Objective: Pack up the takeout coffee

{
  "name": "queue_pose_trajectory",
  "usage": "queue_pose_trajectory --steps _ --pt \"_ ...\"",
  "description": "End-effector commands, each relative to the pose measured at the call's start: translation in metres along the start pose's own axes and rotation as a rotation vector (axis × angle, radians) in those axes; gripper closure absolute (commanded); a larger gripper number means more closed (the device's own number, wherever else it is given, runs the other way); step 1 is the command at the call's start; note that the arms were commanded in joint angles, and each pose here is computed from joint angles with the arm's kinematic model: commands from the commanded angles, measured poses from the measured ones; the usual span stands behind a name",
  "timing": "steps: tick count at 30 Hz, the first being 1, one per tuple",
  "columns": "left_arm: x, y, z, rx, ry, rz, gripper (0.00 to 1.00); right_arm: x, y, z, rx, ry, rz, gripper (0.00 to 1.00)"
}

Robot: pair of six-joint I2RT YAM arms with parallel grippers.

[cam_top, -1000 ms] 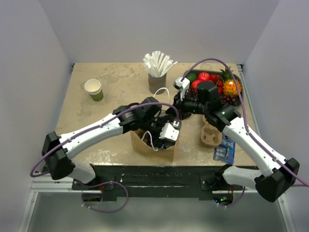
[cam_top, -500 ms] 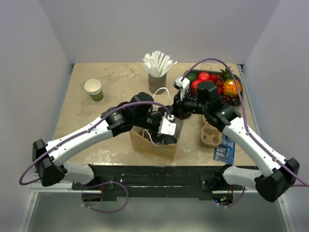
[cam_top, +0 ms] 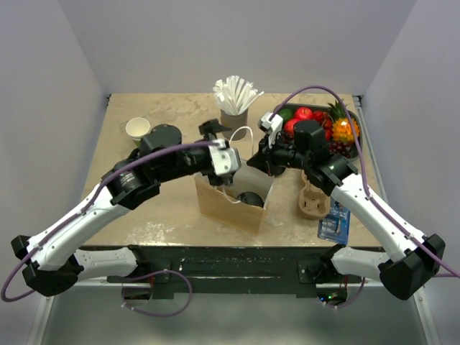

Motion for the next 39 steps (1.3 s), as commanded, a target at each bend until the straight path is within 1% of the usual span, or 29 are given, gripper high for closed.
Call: queue_pose_trajectory --steps 1,2,3,5,6,8,9,14,15,16,17,23,24,26,27,28,29,30,31,33,34,35,36,39 --pt "-0.037 0.061 0.046 -0.333 -0.313 0.264 0.0 -0.001 -0.025 0.002 -0.063 0.002 -0.078 1.0" --pt "-0.044 0.075 0.037 -0.428 -0.315 0.316 0.0 -0.001 -0.027 0.002 -0.069 0.004 -0.081 1.0" --pt "-0.051 0.091 0.036 -0.475 -0.331 0.368 0.0 -0.001 -0.027 0.002 -0.075 0.005 -0.08 1.0" --pt "-0.053 0.105 0.017 -0.571 -0.27 0.421 0.0 -0.001 -0.028 0.002 -0.08 0.005 -0.081 1.0" --pt "-0.05 0.107 0.011 -0.609 -0.229 0.407 0.0 -0.001 -0.029 0.002 -0.083 0.003 -0.082 1.0" --pt "-0.046 0.113 0.004 -0.686 -0.204 0.411 0.03 -0.001 -0.03 0.003 -0.088 0.0 -0.084 1.0" --pt "-0.045 0.115 0.001 -0.717 -0.179 0.393 0.04 -0.001 -0.03 0.003 -0.091 -0.003 -0.085 1.0" --pt "-0.041 0.123 -0.011 -0.816 -0.119 0.375 0.12 -0.002 -0.037 0.005 -0.114 -0.004 -0.099 1.0" --pt "-0.041 0.124 -0.015 -0.825 -0.106 0.374 0.15 -0.003 -0.038 0.005 -0.122 -0.003 -0.103 1.0" --pt "-0.041 0.124 -0.02 -0.834 -0.085 0.374 0.21 -0.003 -0.04 0.006 -0.129 -0.006 -0.112 1.0" --pt "-0.039 0.126 -0.028 -0.846 -0.058 0.373 0.22 -0.001 -0.041 0.006 -0.131 -0.008 -0.116 1.0" --pt "-0.036 0.127 -0.047 -0.873 0.01 0.36 0.33 0.002 -0.045 0.005 -0.122 -0.006 -0.129 1.0" --pt "-0.036 0.127 -0.049 -0.873 0.015 0.361 0.38 0.003 -0.045 0.005 -0.121 -0.008 -0.128 1.0" --pt "-0.034 0.132 -0.053 -0.87 0.026 0.372 0.44 0.003 -0.048 0.007 -0.123 -0.013 -0.137 1.0" --pt "-0.034 0.133 -0.053 -0.864 0.027 0.372 0.54 0.004 -0.047 0.007 -0.118 -0.013 -0.135 1.0" --pt "-0.033 0.134 -0.053 -0.856 0.031 0.372 0.6 0.004 -0.048 0.008 -0.121 -0.017 -0.14 1.0" --pt "-0.033 0.132 -0.051 -0.835 0.041 0.361 0.7 0.004 -0.048 0.009 -0.123 -0.02 -0.139 1.0" --pt "-0.032 0.131 -0.05 -0.824 0.045 0.354 0.91 0.003 -0.049 0.009 -0.13 -0.019 -0.14 1.0" --pt "-0.033 0.129 -0.047 -0.804 0.043 0.347 1.0 0.003 -0.048 0.011 -0.134 -0.025 -0.137 1.0" --pt "-0.033 0.119 -0.041 -0.773 0.058 0.302 1.0 0.002 -0.046 0.012 -0.134 -0.024 -0.137 1.0" --pt "-0.033 0.113 -0.038 -0.734 0.077 0.27 1.0 0.001 -0.045 0.018 -0.14 -0.032 -0.14 1.0" --pt "-0.033 0.1 -0.037 -0.716 0.11 0.213 1.0 0.001 -0.042 0.018 -0.154 -0.025 -0.138 1.0" --pt "-0.033 0.096 -0.035 -0.698 0.117 0.193 1.0 -0.001 -0.041 0.022 -0.171 -0.033 -0.142 1.0" --pt "-0.036 0.096 -0.03 -0.655 0.083 0.188 1.0 -0.01 -0.031 0.028 -0.225 -0.024 -0.164 1.0"
Point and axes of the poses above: each gripper's point midway between its finger pads, its own x axis out along the fingers, its own z axis along the line the jaws close on, y = z × x, the point moved 1 cm from there along -x, back along the fingers, and after that the axes turned 13 degrees about x, right-handed, at the moved point
